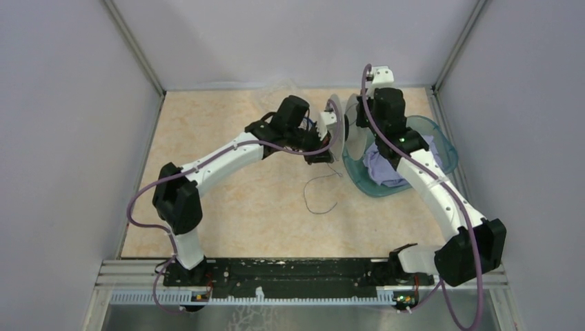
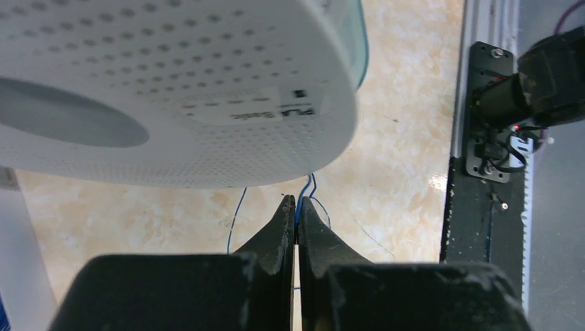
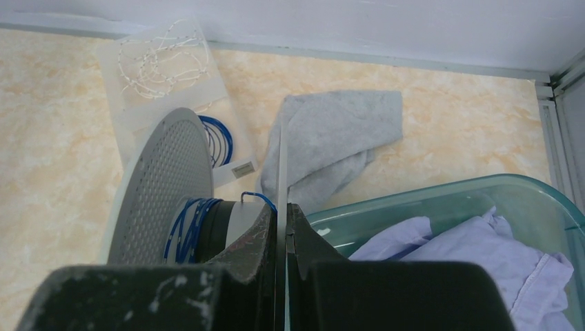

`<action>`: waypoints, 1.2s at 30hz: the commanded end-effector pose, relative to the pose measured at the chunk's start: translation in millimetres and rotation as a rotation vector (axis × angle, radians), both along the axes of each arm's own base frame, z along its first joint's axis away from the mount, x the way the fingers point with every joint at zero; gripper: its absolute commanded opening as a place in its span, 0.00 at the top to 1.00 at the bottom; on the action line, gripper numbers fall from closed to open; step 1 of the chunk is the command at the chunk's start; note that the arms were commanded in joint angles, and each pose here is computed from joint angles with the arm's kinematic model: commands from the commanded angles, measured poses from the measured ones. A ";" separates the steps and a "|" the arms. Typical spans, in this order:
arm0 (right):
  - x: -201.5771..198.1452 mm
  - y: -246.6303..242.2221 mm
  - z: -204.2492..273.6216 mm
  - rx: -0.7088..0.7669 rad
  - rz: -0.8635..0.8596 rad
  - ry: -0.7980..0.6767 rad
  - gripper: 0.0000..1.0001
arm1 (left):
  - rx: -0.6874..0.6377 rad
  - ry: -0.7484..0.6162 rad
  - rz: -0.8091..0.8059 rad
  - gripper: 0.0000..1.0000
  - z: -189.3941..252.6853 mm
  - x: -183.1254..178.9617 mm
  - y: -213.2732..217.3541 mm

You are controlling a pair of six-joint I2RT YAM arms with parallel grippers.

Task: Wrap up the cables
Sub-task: Wrap the cable around the cable reel.

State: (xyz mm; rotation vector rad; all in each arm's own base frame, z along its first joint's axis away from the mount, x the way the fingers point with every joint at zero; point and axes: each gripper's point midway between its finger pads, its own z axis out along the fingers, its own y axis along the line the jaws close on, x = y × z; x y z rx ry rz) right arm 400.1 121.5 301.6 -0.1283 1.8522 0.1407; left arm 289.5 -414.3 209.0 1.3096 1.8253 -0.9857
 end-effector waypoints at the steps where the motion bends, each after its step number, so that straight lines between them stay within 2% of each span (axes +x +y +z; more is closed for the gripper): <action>1: -3.0 -10.1 27.1 -0.042 -0.025 -0.100 1.00 | -0.156 -0.090 -0.162 0.96 55.7 -20.8 -12.0; 6: -3.4 -8.6 24.9 -0.044 -0.020 -0.101 1.00 | -0.222 -0.077 -0.257 0.97 72.9 -39.9 -19.9; 15: -9.4 -9.0 13.0 -0.099 -0.014 -0.104 1.00 | -0.186 -0.134 0.014 0.99 82.6 5.8 -18.2; 23: -17.3 -11.8 6.6 -0.131 0.000 -0.108 1.00 | -0.119 -0.162 0.176 0.89 82.6 32.6 -7.7; 27: -22.4 -5.6 7.1 -0.115 0.041 -0.106 1.00 | -0.113 -0.189 0.221 0.86 82.8 41.6 -4.9; 36: -33.2 12.7 0.2 -0.070 0.148 -0.072 1.00 | -0.108 -0.261 0.254 0.87 87.0 54.9 -3.0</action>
